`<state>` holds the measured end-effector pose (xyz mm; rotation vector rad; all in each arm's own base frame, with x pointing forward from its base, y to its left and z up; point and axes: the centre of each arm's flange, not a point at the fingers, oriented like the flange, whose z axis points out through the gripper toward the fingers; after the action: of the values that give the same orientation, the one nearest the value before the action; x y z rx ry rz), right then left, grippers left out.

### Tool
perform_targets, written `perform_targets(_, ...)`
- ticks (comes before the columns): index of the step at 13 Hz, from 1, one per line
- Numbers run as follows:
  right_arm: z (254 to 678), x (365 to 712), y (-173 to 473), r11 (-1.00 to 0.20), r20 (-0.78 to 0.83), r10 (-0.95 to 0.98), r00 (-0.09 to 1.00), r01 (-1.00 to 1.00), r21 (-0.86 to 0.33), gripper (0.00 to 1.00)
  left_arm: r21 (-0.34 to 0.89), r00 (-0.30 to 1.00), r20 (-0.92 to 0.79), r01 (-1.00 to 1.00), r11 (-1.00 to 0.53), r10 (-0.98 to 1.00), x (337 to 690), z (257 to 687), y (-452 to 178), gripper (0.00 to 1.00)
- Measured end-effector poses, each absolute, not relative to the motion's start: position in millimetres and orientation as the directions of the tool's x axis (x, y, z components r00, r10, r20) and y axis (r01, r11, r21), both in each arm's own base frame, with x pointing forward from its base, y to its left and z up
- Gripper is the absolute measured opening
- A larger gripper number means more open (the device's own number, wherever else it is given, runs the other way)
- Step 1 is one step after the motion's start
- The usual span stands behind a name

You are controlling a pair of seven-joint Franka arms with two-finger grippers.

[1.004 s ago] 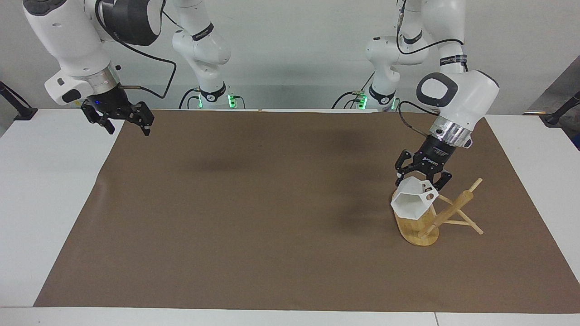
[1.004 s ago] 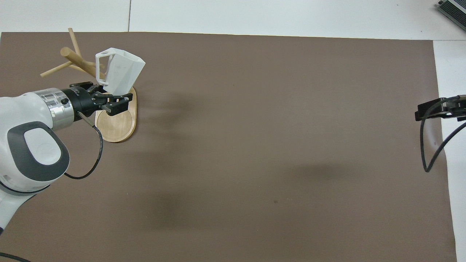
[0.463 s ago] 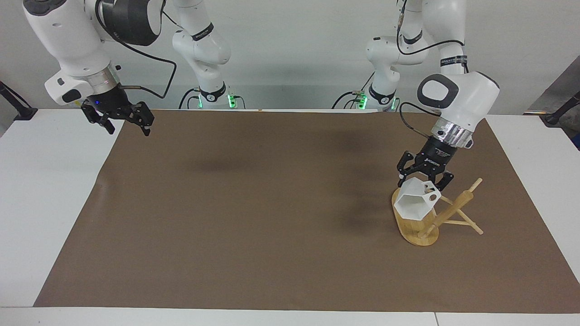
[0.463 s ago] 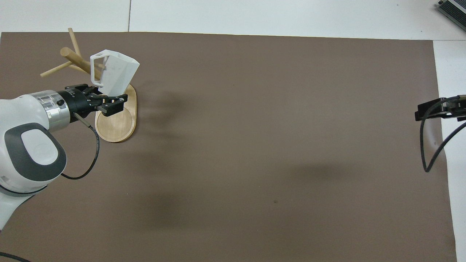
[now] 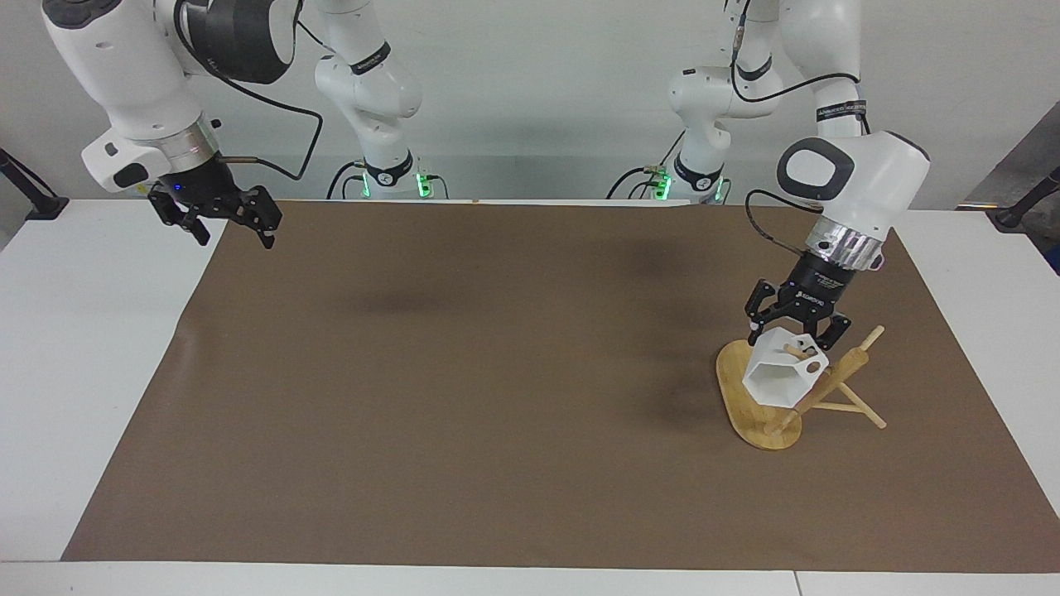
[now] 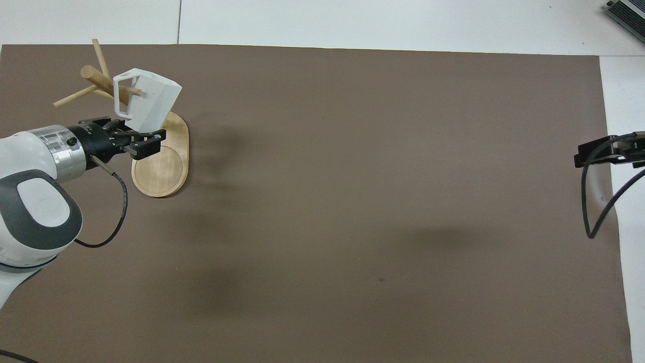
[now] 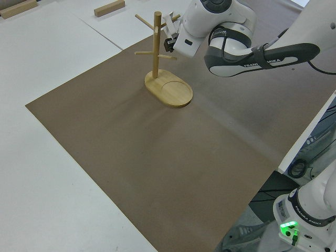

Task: Hang cup on rack
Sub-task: 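Open the left gripper and release the cup on the peg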

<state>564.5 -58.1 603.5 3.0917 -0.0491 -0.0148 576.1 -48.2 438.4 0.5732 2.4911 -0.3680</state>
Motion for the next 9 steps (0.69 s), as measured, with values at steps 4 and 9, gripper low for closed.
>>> perform_targets(4, 603.5, 564.5, -58.1, -0.998, -0.009, -0.032, 0.999, -0.031, 0.050, 1.00, -0.115, -0.749, -0.528, 0.529, 0.841, 0.400, 573.7, 438.9, -54.3, 1.00)
perform_targets(9, 603.5, 564.5, -58.1, -0.998, -0.009, -0.032, 0.999, -0.031, 0.050, 1.00, 0.012, -0.614, -0.396, 0.740, 0.672, 0.683, 561.6, 478.2, -60.2, 1.00)
